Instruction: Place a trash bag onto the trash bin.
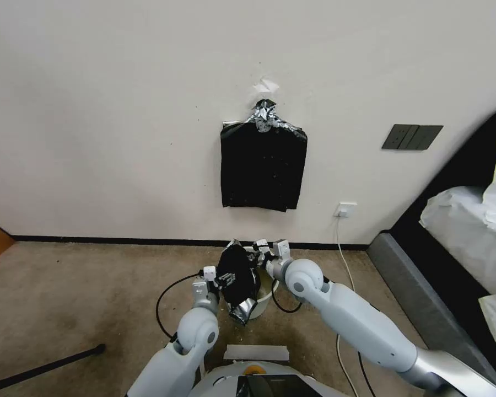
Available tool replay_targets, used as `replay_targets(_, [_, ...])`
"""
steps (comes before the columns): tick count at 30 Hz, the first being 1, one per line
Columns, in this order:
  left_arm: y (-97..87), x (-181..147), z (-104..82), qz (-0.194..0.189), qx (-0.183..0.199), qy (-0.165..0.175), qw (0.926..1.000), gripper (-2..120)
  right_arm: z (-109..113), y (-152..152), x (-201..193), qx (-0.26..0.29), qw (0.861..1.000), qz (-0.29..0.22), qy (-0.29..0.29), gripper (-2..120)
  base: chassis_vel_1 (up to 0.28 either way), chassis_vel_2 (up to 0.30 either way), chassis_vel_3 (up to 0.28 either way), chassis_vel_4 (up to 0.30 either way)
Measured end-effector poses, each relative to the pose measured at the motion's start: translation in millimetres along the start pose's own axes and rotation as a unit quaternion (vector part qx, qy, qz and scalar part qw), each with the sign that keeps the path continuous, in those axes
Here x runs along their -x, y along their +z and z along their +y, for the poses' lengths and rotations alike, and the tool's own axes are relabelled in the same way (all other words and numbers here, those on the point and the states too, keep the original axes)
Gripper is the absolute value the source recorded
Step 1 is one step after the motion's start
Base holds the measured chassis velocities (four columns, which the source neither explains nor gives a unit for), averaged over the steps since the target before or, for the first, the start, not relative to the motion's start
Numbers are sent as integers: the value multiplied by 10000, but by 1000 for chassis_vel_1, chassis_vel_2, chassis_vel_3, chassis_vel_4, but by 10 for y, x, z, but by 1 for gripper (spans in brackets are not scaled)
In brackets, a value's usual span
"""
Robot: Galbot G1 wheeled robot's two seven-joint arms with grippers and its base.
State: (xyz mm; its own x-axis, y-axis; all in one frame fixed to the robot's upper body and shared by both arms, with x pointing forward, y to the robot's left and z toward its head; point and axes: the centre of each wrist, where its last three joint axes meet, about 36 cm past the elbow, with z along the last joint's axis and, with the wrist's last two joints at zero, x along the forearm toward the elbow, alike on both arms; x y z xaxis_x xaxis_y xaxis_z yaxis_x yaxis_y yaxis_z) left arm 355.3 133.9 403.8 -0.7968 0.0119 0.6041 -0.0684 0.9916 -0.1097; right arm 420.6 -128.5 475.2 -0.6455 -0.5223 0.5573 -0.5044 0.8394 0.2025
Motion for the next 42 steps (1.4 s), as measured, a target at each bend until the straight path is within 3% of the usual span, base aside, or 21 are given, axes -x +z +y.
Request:
replay_targets(7, [-40,128,-77,377,-167,-2,9992,100,-9,9,-7,-2,10000,8,19,0,0,0,0,0])
replay_targets(24, [-208,224,-243,787,-397,-69,9961,39,-15,73,0,42,10000,17,57,0,0,0,0,0])
replay_targets(26, [-209,227,-241,796,-398,-77,9960,35,-16,77,0,45,10000,19,59,0,0,0,0,0])
replay_targets(29, [-217,239,-207,861,-468,-111,9951,19,-35,116,-11,90,9999,39,91,0,0,0,0,0])
replay_targets(33, [-212,243,-150,851,-599,-112,9945,6,-50,167,-43,98,9999,25,129,0,0,0,0,0])
replay_targets(42, [-221,120,3,528,-779,130,9955,2,-28,125,-135,-91,9988,-434,205,0,0,0,0,0])
